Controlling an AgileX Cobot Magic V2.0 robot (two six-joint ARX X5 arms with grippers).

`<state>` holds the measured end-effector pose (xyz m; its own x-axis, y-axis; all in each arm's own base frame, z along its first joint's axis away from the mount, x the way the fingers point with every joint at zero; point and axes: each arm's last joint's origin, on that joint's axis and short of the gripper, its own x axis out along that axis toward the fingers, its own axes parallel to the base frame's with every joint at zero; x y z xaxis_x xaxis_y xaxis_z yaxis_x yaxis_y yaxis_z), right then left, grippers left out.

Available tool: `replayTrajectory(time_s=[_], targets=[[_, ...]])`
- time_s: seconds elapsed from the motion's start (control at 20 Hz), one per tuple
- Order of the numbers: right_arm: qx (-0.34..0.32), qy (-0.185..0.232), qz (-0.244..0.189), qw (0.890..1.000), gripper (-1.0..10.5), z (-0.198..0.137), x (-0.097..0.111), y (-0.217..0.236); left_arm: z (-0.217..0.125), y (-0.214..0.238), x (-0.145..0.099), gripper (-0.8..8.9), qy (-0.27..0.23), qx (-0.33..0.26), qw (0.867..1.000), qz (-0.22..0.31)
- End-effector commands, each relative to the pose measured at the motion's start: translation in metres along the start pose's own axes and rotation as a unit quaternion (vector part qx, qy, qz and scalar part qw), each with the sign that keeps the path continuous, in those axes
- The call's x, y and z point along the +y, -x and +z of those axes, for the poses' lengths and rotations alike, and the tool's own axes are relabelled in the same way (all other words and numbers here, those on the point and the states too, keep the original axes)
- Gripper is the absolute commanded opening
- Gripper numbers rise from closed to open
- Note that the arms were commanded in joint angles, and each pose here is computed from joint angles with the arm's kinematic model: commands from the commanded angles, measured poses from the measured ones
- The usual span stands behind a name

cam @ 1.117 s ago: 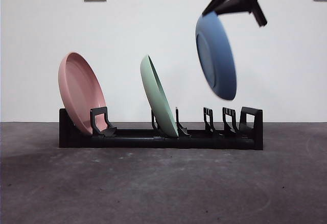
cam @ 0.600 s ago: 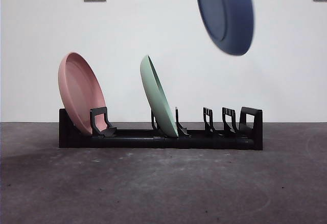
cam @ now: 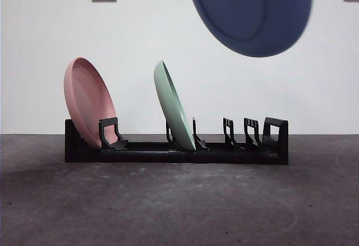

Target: Place the plate

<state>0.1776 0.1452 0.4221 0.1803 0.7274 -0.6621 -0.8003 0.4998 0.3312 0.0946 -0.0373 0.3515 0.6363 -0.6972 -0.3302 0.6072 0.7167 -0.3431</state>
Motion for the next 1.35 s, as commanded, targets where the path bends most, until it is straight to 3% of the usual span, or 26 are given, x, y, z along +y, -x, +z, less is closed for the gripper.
replayTrajectory(time_s=[0.05,0.3,0.45,0.7,0.9,1.15,1.35], targets=[[0.022,0.057,-0.031,0.998,0.1,0.001,0.021,-0.008,0.006,0.0,-0.001,5.31,-0.014,-0.006,1.0,-0.001],[0.08,0.109,-0.09,0.987,0.1,-0.014,0.057,-0.04,0.007,-0.005,0.001,5.31,-0.013,0.002,1.0,-0.001],[0.108,0.114,-0.106,0.982,0.1,-0.034,0.066,-0.072,0.007,-0.008,0.002,5.3,-0.012,0.009,1.0,-0.005],[0.13,0.133,-0.14,0.973,0.1,-0.078,0.063,-0.143,0.008,-0.014,0.004,5.31,-0.008,0.019,1.0,-0.009],[0.158,0.159,-0.189,0.956,0.1,-0.108,0.057,-0.192,0.008,-0.016,0.004,5.31,-0.007,0.023,1.0,-0.011],[0.197,0.182,-0.232,0.935,0.1,-0.125,0.052,-0.237,0.008,-0.016,0.004,5.31,-0.008,0.023,1.0,-0.012],[0.207,0.197,-0.239,0.928,0.1,-0.135,0.055,-0.259,0.008,-0.016,0.004,5.31,-0.01,0.021,1.0,-0.012]])
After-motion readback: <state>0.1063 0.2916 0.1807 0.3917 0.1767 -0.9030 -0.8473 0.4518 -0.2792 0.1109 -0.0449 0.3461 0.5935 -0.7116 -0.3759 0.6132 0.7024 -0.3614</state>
